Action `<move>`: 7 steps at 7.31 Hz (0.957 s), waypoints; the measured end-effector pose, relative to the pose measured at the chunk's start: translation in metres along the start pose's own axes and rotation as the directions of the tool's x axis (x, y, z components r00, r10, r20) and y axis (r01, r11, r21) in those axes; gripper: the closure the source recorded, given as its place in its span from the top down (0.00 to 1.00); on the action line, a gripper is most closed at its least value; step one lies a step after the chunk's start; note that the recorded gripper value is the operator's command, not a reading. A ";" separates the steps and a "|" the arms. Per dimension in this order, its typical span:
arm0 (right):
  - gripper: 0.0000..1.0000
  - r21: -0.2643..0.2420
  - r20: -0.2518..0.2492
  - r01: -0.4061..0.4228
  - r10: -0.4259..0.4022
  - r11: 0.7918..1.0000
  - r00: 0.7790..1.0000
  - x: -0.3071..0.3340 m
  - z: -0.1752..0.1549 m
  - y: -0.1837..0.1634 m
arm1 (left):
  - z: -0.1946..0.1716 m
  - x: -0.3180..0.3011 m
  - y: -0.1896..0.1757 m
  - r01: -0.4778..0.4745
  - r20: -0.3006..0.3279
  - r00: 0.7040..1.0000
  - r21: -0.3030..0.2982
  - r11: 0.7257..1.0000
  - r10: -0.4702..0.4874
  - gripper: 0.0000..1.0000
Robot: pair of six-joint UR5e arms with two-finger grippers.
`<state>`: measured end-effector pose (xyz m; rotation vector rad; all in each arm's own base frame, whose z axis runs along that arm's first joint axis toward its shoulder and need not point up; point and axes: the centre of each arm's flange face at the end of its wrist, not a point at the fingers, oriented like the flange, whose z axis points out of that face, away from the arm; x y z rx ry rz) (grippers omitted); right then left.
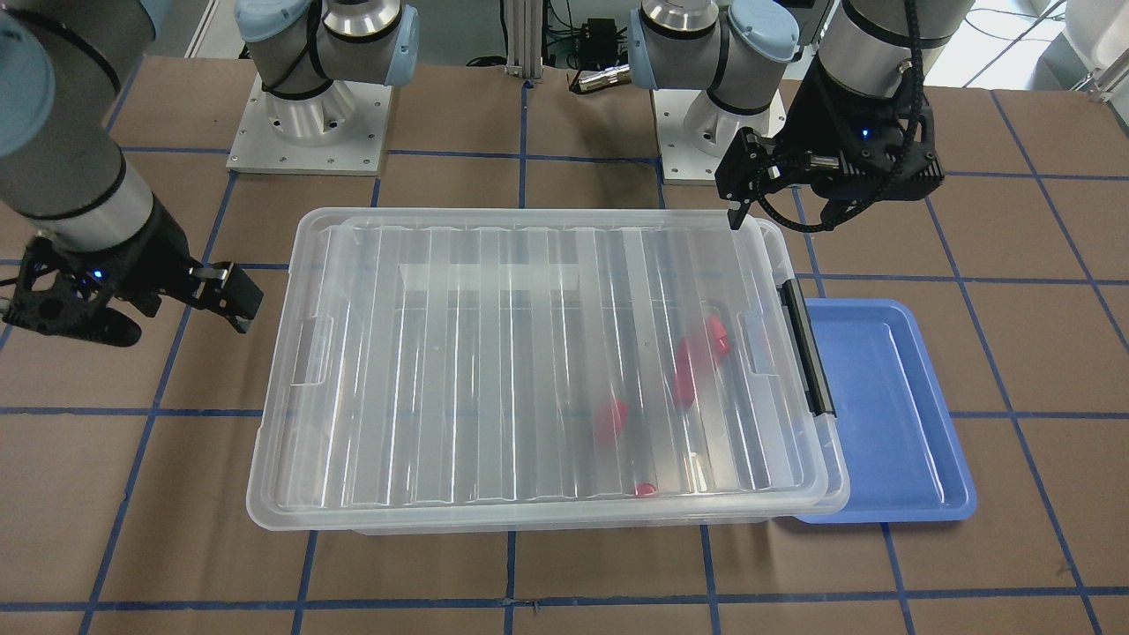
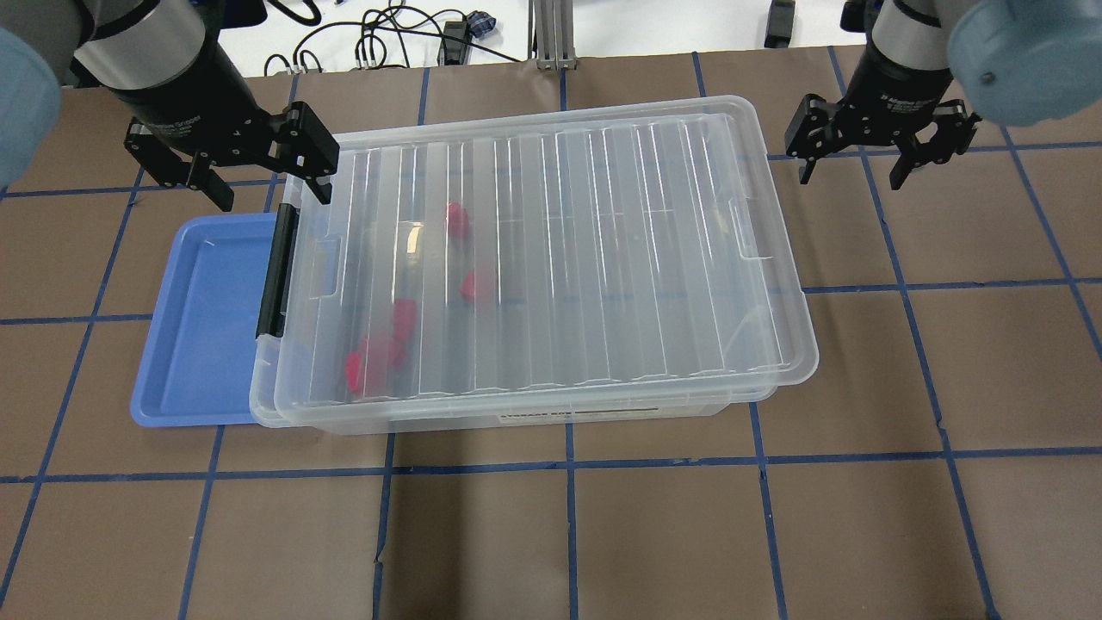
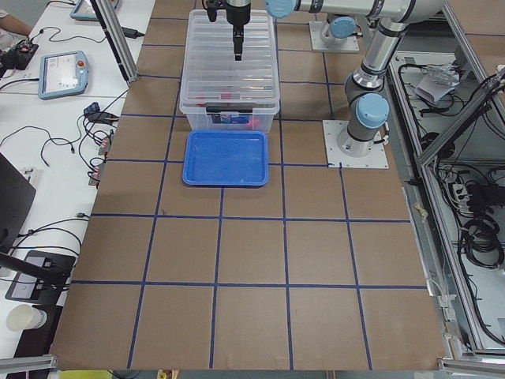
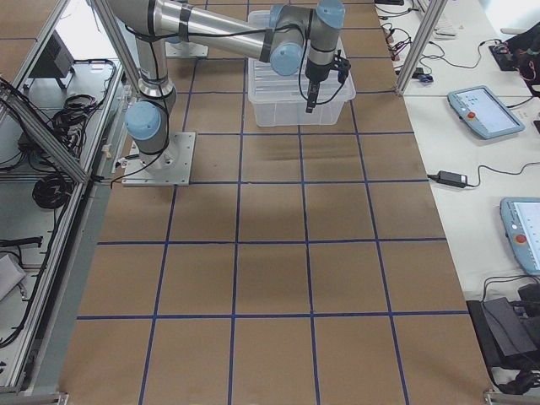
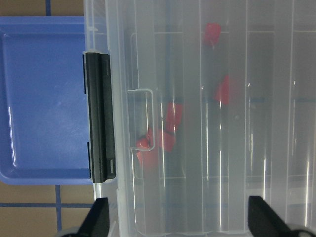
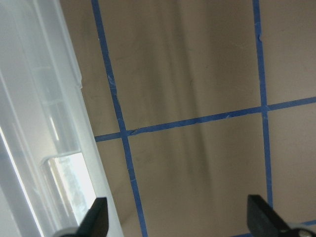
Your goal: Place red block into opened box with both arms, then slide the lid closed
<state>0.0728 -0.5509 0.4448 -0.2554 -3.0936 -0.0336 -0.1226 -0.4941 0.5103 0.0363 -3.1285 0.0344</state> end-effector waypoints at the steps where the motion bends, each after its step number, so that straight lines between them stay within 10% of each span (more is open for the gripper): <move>1: 1.00 0.027 0.010 -0.014 0.014 1.000 1.000 0.002 -0.031 0.024 | 0.000 0.000 0.000 0.000 0.001 1.000 0.000 1.000 0.000 1.00; 7: 1.00 -0.006 0.019 0.020 -0.020 1.000 1.000 -0.048 -0.054 0.084 | 0.000 0.000 0.000 -0.001 0.004 1.000 -0.001 1.000 0.001 1.00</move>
